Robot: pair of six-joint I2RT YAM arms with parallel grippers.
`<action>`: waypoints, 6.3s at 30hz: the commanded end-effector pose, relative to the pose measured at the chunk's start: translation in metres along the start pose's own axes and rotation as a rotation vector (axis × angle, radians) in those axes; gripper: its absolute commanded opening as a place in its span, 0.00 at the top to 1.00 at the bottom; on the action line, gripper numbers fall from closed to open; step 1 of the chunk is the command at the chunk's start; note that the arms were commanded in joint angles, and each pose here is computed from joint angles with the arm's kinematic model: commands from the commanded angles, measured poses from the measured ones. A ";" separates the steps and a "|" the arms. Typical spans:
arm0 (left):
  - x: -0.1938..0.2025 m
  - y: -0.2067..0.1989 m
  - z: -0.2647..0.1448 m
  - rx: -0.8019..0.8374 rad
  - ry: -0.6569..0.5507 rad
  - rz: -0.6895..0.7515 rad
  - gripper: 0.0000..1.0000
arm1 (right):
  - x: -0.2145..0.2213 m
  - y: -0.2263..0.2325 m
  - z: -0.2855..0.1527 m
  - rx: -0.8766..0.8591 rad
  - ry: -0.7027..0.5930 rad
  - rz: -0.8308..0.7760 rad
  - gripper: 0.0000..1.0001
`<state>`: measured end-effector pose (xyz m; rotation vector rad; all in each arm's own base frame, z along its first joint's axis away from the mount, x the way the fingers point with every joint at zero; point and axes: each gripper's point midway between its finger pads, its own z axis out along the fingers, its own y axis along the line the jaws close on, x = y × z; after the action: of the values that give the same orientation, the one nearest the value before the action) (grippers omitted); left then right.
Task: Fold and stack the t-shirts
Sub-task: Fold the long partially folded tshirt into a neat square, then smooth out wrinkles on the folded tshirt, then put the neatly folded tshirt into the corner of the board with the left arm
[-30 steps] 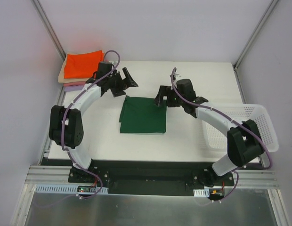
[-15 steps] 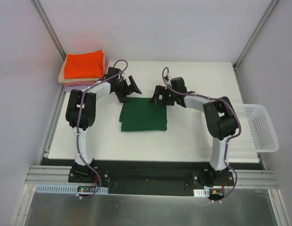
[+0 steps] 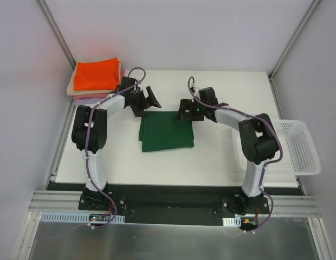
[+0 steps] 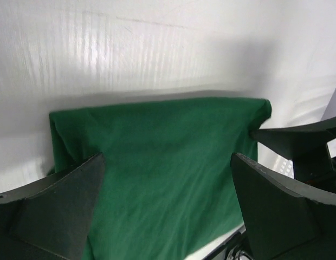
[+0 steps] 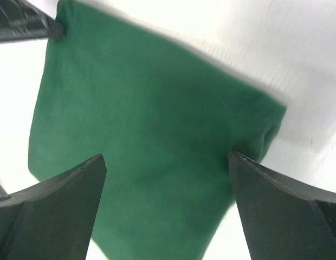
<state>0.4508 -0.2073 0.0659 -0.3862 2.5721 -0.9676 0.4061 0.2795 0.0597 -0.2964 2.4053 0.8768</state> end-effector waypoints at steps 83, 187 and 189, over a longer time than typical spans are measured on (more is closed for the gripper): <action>0.121 0.074 -0.003 -0.748 0.088 0.191 1.00 | 0.084 -0.008 -0.230 0.394 -0.539 -0.115 0.04; -0.323 -0.025 -0.287 -0.957 -1.011 0.818 1.00 | 0.080 -0.073 -0.239 0.841 -0.405 -0.177 0.04; -0.318 -0.040 -0.296 -0.936 -1.040 0.819 1.00 | 0.080 -0.072 -0.239 0.834 -0.405 -0.177 0.04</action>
<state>0.6286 0.0712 0.2774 0.0732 1.9084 0.7093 0.2630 0.0734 0.1150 -0.0159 2.1247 -0.1473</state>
